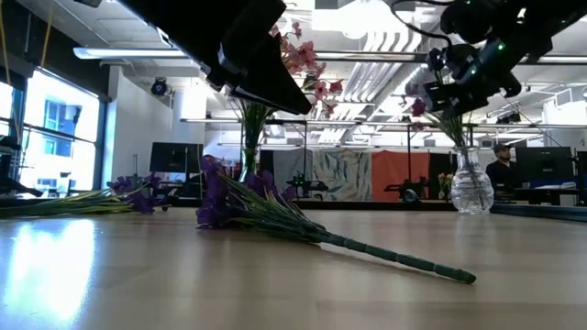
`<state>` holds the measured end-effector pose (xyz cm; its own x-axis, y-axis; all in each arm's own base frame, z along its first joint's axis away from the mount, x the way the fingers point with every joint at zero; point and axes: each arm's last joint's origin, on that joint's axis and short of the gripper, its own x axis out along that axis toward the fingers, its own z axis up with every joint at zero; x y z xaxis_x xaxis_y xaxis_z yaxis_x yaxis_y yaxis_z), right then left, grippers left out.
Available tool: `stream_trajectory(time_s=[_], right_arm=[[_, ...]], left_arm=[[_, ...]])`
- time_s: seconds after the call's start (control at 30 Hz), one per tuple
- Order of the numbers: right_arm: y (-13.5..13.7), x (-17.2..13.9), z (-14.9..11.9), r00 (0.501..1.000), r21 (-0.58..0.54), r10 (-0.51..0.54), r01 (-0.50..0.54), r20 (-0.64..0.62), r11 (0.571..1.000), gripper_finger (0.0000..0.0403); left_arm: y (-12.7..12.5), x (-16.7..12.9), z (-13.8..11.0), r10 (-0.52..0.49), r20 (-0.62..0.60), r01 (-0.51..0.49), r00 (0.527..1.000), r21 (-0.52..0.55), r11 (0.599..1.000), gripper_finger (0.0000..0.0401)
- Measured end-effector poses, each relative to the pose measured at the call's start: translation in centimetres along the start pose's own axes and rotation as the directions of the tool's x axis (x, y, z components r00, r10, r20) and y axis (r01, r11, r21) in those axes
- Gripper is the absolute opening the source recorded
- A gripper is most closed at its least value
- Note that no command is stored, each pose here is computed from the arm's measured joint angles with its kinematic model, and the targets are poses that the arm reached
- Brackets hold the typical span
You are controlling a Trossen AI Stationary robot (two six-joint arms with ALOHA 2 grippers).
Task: Sort flowers into vase by color
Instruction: Put the right black flowers into the transparent vase
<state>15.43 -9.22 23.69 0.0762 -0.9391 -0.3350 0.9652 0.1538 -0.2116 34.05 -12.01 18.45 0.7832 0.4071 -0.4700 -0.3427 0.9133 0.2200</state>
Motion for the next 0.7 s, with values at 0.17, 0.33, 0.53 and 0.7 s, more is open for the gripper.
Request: stream_trajectory(time_s=[0.17,0.33,0.53,0.7], right_arm=[[-1.0,0.1,0.2,0.999,0.004,0.028,-0.028,-0.038,1.000,0.0079],[-2.1,-0.6,1.1,0.998,-0.023,0.009,-0.010,-0.061,1.000,0.0172],[-3.4,-2.5,2.7,0.995,-0.037,0.032,-0.035,-0.099,0.999,0.0221],[-4.2,-4.3,4.1,0.989,-0.056,0.057,-0.066,-0.138,0.996,0.0217]], left_arm=[[0.0,0.0,0.0,0.000,0.000,0.000,1.000,0.000,1.000,0.0097],[0.0,0.0,0.0,0.000,0.001,0.000,1.000,-0.003,1.000,0.0097],[0.0,0.0,0.0,0.000,0.001,0.000,1.000,-0.004,1.000,0.0097],[-0.1,-0.1,0.0,-0.002,0.002,0.002,1.000,-0.002,1.000,0.0097]])
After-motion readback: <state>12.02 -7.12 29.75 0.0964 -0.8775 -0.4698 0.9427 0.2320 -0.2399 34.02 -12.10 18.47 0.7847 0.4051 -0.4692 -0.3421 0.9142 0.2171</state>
